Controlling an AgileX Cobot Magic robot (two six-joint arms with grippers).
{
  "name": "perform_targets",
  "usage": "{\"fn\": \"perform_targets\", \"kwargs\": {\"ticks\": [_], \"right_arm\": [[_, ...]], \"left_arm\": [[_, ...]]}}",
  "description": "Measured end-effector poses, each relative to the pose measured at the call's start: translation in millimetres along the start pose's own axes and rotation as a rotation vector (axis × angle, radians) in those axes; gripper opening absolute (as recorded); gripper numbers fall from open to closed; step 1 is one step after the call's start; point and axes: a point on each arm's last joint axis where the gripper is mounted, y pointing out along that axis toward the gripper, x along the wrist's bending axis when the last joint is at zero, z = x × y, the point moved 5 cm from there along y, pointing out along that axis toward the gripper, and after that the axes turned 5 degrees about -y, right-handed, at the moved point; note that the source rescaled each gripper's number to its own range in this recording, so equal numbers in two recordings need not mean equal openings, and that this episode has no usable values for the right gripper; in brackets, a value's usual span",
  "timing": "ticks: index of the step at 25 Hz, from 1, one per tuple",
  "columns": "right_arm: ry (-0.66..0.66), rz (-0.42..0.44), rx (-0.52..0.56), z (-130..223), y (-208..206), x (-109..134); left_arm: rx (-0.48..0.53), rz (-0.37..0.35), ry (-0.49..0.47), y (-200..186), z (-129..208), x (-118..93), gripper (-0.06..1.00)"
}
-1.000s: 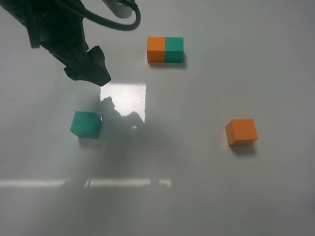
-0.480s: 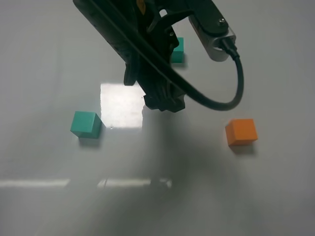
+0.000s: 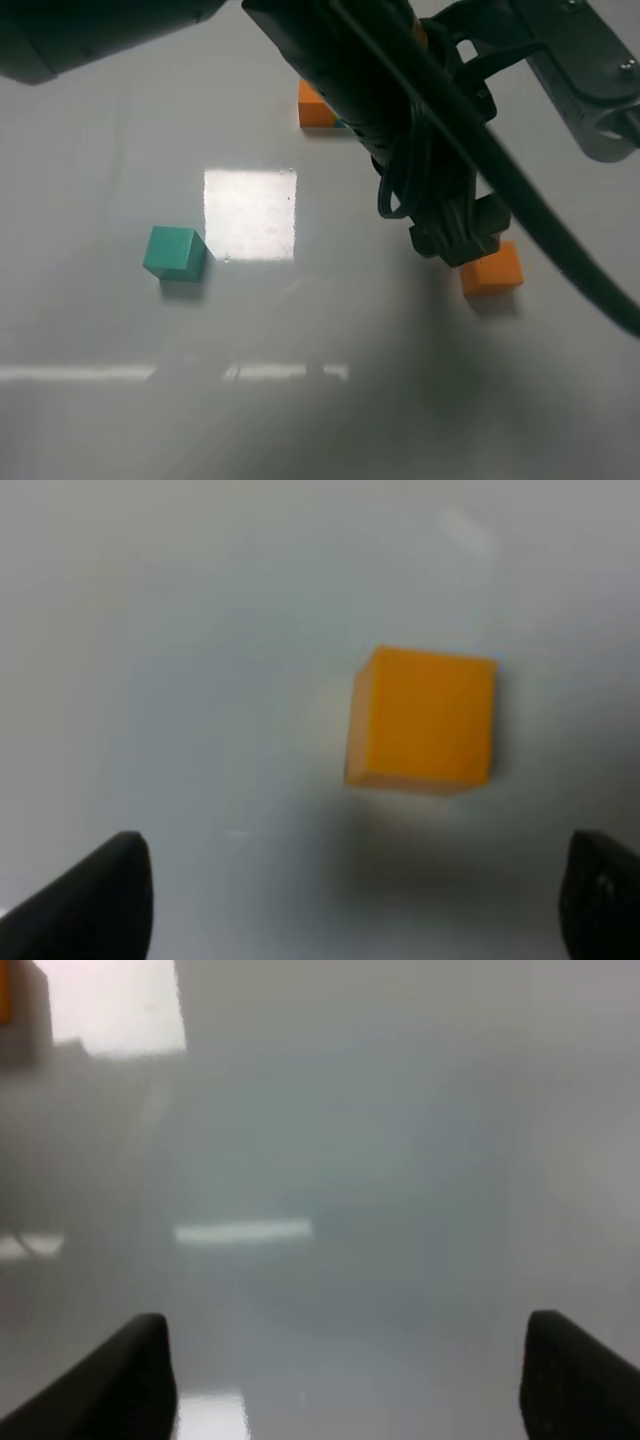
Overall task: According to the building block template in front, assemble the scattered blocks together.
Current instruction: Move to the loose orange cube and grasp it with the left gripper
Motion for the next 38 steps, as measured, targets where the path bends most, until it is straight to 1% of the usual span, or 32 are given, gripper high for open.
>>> {"fn": "perform_targets", "kwargs": {"ticks": [5, 9, 18, 23, 33, 38], "right_arm": [[0.000, 0.000, 0.000, 0, 0, 0], [0.000, 0.000, 0.000, 0, 0, 0], [0.000, 0.000, 0.000, 0, 0, 0], [0.000, 0.000, 0.001, 0, 0, 0], [0.000, 0.000, 0.001, 0, 0, 0], [0.000, 0.000, 0.001, 0, 0, 0]], "left_arm": [[0.009, 0.052, 0.015, 26, -1, -16, 1.00], [0.007, 0.065, 0.028, 40, -2, -24, 1.00], [0.015, 0.079, 0.037, 68, 2, -32, 1.00], [0.026, 0.073, 0.042, 79, 5, -32, 0.96], [0.066, 0.051, 0.014, 87, 19, -17, 0.84], [0.076, 0.058, 0.017, 96, 23, -19, 0.81]]}}
